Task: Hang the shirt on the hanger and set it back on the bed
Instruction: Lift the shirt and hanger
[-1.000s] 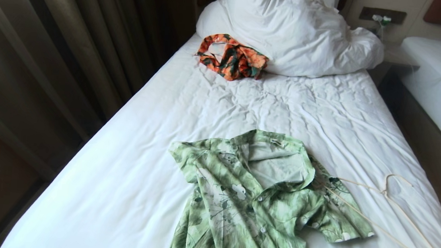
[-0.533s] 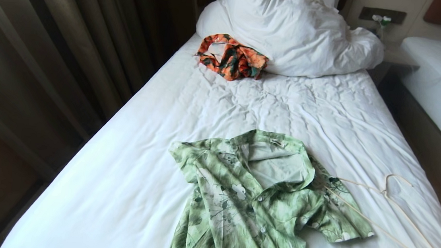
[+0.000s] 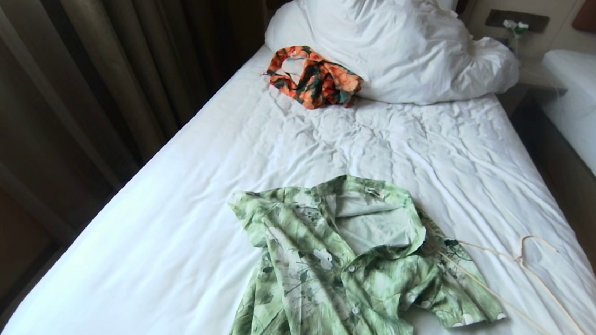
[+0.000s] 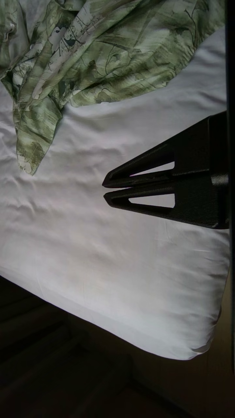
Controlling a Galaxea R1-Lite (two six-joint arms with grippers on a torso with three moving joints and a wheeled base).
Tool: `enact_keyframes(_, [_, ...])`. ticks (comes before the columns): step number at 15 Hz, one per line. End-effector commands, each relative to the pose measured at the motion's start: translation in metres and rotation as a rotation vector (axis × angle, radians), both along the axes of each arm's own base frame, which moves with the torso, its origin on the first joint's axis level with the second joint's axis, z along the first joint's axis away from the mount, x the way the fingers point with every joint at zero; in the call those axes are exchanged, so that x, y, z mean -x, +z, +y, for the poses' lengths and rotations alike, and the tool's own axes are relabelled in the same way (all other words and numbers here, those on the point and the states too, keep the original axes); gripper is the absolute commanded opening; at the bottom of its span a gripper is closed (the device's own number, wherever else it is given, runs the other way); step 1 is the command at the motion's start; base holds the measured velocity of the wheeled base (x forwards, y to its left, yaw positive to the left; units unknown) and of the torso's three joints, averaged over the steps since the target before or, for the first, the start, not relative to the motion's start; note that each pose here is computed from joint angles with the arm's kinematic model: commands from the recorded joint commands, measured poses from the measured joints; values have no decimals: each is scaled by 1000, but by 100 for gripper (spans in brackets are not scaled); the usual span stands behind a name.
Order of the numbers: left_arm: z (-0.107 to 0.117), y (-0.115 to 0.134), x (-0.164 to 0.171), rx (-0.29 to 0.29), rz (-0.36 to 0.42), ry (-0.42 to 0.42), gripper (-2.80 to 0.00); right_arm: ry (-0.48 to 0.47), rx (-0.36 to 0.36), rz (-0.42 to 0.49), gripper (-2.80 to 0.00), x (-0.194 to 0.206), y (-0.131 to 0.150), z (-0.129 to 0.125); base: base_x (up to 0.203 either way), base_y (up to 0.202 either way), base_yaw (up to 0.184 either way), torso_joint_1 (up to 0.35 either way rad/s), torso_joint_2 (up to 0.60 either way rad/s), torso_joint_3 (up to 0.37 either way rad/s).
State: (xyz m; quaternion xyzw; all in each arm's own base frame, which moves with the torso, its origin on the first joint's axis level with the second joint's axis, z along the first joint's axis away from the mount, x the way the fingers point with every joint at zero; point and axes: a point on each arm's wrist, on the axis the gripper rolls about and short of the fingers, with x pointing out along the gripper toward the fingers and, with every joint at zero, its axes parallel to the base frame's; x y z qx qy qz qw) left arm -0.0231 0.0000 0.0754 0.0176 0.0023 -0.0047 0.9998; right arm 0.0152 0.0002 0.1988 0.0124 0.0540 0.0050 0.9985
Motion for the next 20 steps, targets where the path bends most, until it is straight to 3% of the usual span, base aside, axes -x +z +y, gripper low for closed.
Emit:
enact_keyframes(1, [0, 0, 0, 0, 1, 0, -280, -7, -35, 171, -280, -55, 12, 0, 0, 0, 0, 0, 0, 0])
enact_keyframes(5, [0, 0, 0, 0, 1, 0, -280, -56, -171, 340, -280, -135, 19, 0, 0, 0, 0, 0, 0, 0])
enact_keyframes(9, [0, 0, 0, 0, 1, 0, -280, -100, -266, 494, -280, -200, 3, -12, 0, 0, 0, 0, 0, 0])
enact_keyframes(14, [0, 0, 0, 0, 1, 0, -280, -62, -556, 728, -280, -239, -19, -87, 0, 0, 0, 0, 0, 0])
enact_keyframes(15, [0, 0, 0, 0, 1, -1, -280, -49, -588, 773, -280, -243, -28, -101, 0, 0, 0, 0, 0, 0])
enact_keyframes(18, [0, 0, 0, 0, 1, 0, -280, -14, -601, 862, -280, -258, -57, -128, 0, 0, 0, 0, 0, 0])
enact_keyframes(20, [0, 0, 0, 0, 1, 0, -280, 27, -556, 888, -280, -265, -73, -140, 0, 0, 0, 0, 0, 0])
